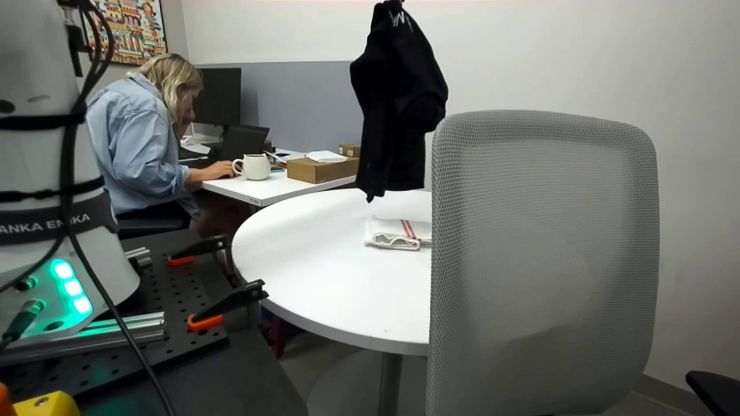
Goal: Hang the black cloth on the back of the chair
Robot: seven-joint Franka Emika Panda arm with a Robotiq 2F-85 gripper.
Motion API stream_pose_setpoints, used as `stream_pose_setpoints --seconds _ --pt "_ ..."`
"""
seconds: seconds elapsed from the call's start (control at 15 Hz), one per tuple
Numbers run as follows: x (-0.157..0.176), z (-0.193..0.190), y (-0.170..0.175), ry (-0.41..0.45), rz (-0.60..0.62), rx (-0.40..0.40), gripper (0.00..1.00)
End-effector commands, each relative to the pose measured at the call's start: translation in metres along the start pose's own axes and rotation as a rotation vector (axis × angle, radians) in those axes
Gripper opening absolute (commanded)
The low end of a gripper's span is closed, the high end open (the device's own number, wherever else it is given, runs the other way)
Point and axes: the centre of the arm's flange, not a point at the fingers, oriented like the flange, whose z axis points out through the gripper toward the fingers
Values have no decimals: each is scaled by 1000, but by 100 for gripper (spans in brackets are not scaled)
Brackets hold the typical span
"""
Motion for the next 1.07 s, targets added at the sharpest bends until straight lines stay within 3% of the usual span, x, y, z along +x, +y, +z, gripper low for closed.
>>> stream_pose_setpoints --seconds 0.0,0.4,0.67,1.0 --pt "-6 -57 44 3 118 -65 1" --pt "-41 -91 128 6 313 -163 1" --pt "-76 -73 197 -55 400 -196 1" --pt "-148 -61 267 -139 539 -218 1"
